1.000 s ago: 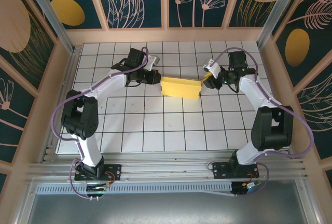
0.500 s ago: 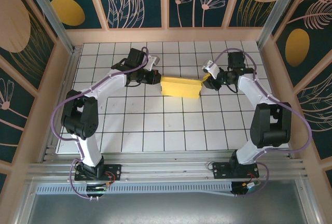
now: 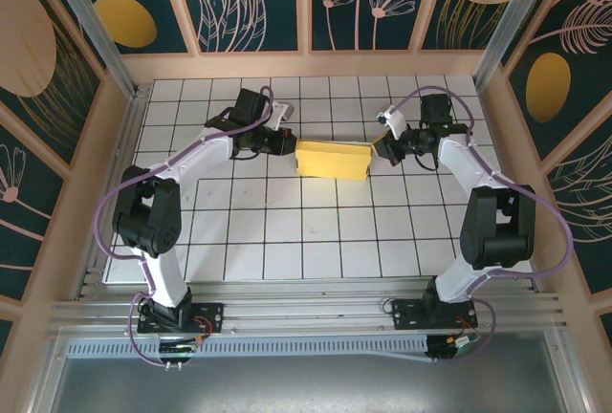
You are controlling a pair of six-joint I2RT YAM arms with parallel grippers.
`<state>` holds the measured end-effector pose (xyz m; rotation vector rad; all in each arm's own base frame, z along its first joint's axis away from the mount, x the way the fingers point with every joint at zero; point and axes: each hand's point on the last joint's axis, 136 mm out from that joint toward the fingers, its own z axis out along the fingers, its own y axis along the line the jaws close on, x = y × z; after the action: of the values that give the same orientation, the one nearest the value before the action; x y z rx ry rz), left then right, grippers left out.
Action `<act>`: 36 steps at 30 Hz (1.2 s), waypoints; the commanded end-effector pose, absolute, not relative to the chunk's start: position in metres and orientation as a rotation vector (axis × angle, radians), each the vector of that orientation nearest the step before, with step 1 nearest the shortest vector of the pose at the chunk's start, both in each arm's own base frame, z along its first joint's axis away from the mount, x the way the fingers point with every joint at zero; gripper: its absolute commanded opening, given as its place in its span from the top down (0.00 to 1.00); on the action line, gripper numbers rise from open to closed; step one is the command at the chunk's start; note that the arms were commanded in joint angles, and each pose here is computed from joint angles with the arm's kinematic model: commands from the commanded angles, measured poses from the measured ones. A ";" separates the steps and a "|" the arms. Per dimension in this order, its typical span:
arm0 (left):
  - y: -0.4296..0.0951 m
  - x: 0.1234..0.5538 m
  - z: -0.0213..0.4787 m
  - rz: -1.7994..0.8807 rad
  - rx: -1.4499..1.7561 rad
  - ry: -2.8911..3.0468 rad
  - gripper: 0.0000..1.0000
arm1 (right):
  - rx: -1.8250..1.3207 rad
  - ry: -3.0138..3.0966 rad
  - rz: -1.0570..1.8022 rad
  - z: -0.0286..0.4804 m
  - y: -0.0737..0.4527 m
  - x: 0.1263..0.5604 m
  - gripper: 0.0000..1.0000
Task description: Fold the paper box
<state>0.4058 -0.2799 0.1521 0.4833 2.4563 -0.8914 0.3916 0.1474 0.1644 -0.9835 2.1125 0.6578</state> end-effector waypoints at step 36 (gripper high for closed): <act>-0.286 0.393 0.131 -0.857 0.520 2.537 1.00 | -0.515 2.576 0.604 0.137 0.160 0.408 1.00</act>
<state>0.4070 -0.2811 0.1521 0.4973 2.4486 -0.8546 0.4341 0.1524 0.1634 -0.4563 2.4767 0.6030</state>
